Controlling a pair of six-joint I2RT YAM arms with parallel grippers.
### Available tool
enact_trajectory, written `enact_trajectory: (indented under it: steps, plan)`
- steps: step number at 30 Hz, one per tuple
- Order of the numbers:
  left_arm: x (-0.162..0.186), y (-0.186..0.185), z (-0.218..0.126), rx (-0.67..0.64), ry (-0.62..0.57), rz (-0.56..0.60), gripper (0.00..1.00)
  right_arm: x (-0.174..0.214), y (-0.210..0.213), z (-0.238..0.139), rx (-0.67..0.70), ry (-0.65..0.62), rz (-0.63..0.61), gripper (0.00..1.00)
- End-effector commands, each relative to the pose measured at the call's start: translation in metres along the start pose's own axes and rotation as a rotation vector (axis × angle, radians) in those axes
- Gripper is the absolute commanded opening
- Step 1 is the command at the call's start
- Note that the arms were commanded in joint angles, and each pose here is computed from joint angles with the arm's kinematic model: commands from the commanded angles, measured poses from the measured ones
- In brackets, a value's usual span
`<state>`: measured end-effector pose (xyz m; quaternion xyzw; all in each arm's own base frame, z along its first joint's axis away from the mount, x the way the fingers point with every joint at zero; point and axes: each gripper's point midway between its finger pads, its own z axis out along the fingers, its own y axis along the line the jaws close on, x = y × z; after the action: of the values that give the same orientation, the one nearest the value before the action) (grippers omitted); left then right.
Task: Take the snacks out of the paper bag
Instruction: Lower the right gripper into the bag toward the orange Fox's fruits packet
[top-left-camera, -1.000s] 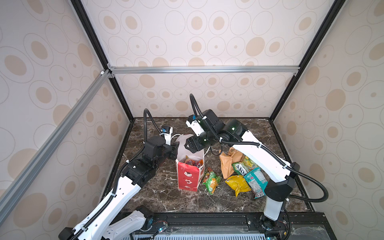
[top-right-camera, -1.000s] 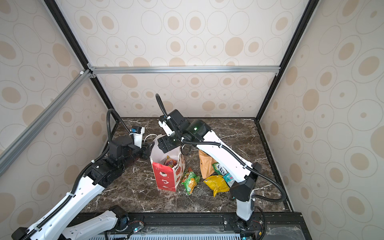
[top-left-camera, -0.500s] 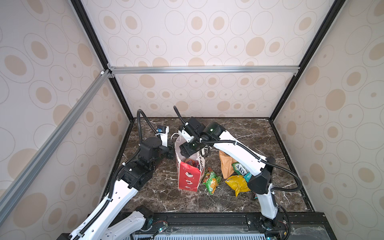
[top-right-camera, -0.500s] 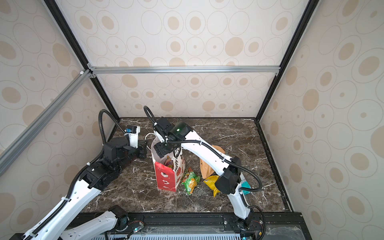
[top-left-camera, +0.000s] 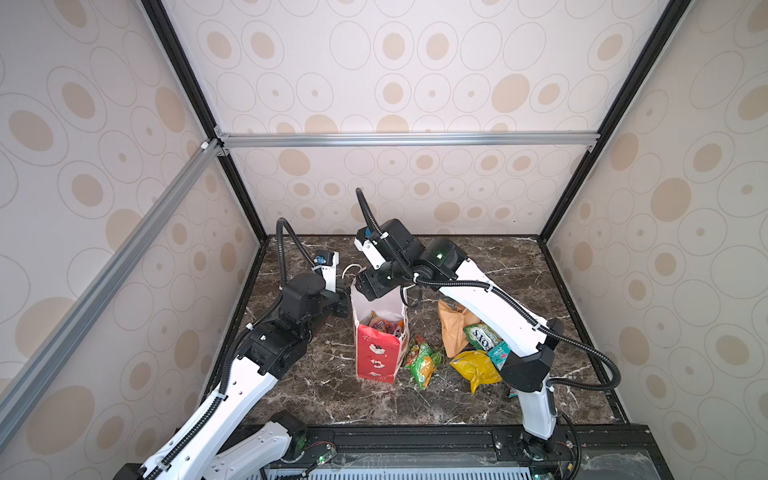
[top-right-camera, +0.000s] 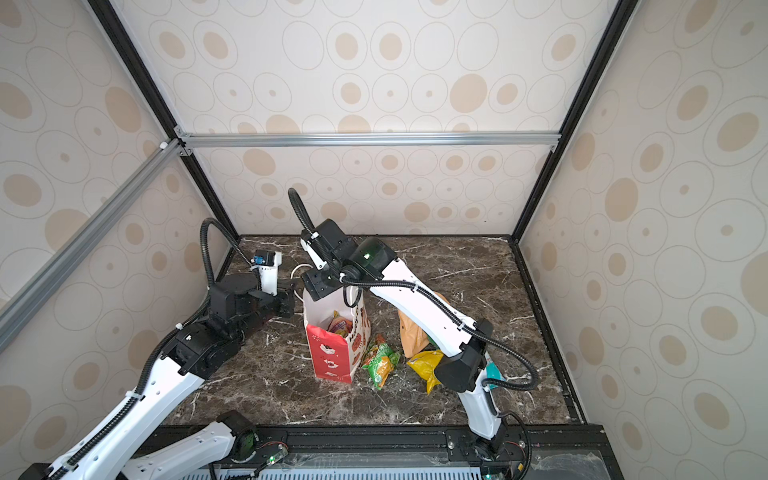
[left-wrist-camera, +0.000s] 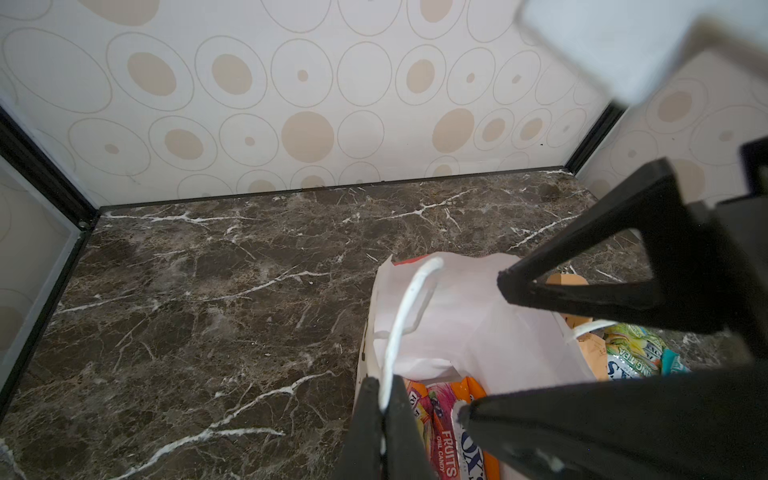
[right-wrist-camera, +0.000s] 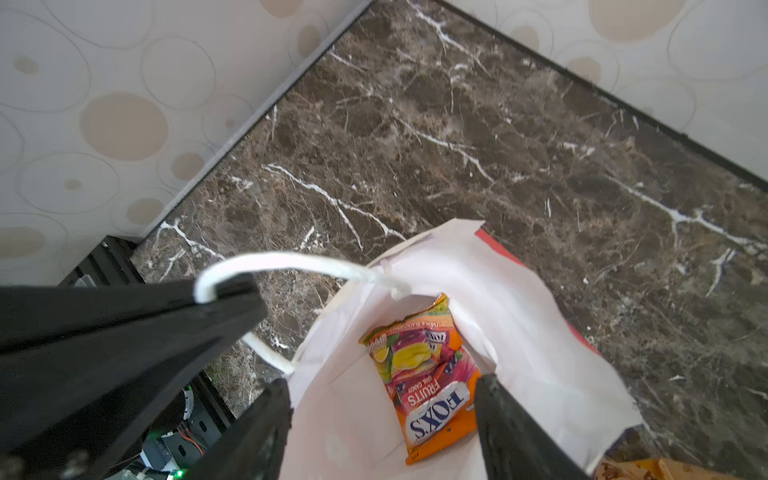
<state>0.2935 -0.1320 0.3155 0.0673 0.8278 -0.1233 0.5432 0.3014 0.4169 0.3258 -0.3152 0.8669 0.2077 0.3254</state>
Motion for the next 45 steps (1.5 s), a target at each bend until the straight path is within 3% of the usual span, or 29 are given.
enact_trajectory:
  steps: [1,11,22,34,45]
  plan:
    - [-0.006,0.005,-0.001,-0.020,-0.021,-0.013,0.01,-0.032,0.007,-0.026,-0.022,-0.136,0.000,0.69]
    - [-0.004,0.017,-0.007,-0.078,-0.022,-0.024,0.00,0.006,-0.011,0.020,0.068,0.016,0.007,0.65]
    - [0.003,0.024,-0.001,-0.121,-0.002,-0.068,0.00,0.079,-0.003,0.070,-0.014,0.237,0.040,0.61]
    - [0.002,0.024,0.001,-0.126,0.000,-0.087,0.00,0.128,-0.011,0.071,-0.017,0.362,0.004,0.60]
    - [-0.002,0.023,-0.002,-0.119,-0.001,-0.083,0.00,0.139,-0.020,0.079,0.053,0.449,0.023,0.60]
